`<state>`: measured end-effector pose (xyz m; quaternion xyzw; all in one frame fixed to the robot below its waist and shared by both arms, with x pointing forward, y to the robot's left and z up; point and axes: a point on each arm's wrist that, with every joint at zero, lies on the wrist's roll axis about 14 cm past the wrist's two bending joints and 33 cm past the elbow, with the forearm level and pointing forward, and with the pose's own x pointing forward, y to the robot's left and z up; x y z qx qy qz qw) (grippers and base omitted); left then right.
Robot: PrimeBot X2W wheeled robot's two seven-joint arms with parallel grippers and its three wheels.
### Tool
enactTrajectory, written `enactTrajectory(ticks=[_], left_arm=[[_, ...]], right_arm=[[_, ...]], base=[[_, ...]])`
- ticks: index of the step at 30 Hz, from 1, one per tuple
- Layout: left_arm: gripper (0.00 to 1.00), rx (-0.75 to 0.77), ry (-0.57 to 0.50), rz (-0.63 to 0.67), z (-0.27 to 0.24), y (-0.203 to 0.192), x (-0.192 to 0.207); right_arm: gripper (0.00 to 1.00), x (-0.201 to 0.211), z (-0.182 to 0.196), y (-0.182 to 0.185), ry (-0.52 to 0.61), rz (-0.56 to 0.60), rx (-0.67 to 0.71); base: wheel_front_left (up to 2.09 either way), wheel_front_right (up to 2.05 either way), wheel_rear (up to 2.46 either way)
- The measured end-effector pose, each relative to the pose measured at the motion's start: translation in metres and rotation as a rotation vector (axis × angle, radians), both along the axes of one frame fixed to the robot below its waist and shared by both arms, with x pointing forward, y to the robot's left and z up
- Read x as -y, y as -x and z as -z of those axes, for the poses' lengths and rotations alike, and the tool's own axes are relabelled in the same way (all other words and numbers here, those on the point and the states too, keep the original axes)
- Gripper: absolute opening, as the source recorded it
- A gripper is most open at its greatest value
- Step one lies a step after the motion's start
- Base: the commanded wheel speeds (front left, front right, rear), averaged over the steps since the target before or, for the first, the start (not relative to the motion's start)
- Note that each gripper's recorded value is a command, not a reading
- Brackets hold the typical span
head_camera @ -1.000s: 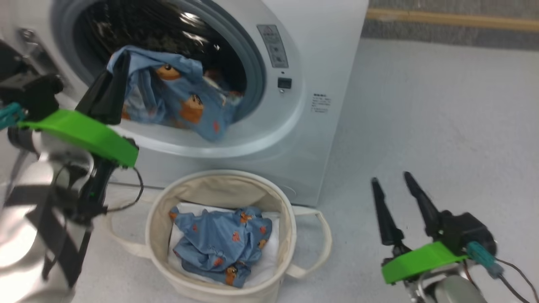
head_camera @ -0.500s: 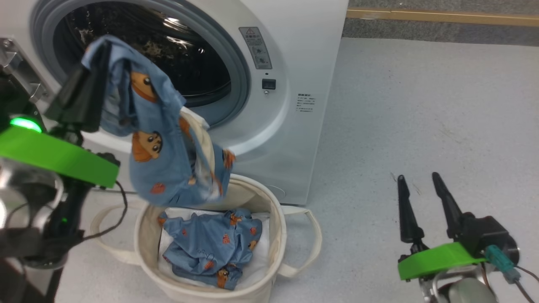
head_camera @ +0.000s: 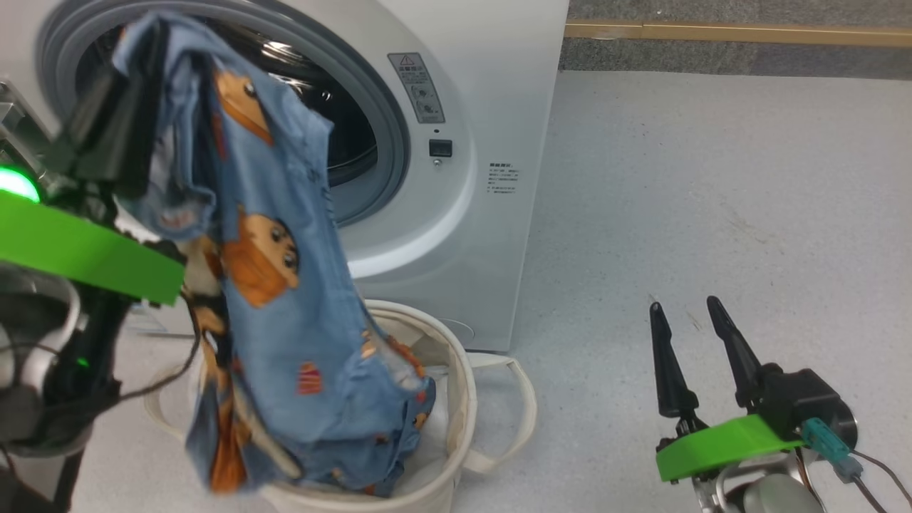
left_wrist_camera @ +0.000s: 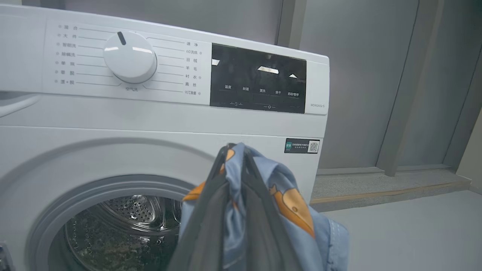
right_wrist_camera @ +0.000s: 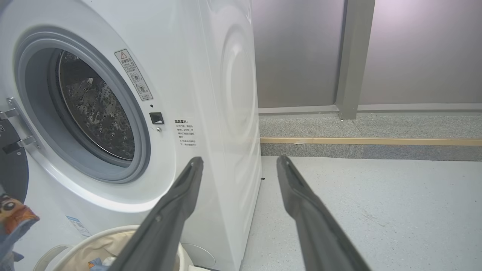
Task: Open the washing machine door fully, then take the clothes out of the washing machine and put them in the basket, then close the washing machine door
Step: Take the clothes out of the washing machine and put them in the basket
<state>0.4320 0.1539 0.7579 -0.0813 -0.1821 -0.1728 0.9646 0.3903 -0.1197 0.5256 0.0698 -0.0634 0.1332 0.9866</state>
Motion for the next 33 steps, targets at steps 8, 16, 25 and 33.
enactTrajectory(ticks=[8,16,25,33], left_arm=[[0.0,-0.186,0.015,-0.025,0.069,-0.024,-0.003],[0.0,-0.465,0.052,-0.031,0.192,-0.04,0.007],[0.0,-0.738,0.039,-0.183,0.333,-0.039,-0.009],[0.0,-0.916,0.103,-0.232,0.408,-0.04,0.0]], right_arm=[[1.0,-0.002,0.005,0.0,-0.001,-0.006,-0.016],[1.0,0.002,0.008,-0.005,0.002,0.006,-0.022],[1.0,0.007,0.009,-0.01,0.012,0.016,-0.025],[1.0,0.011,0.003,-0.023,0.033,0.02,-0.002]], base=[[0.0,0.0,0.0],[0.0,0.0,0.0],[0.0,0.0,0.0],[0.0,0.0,0.0]])
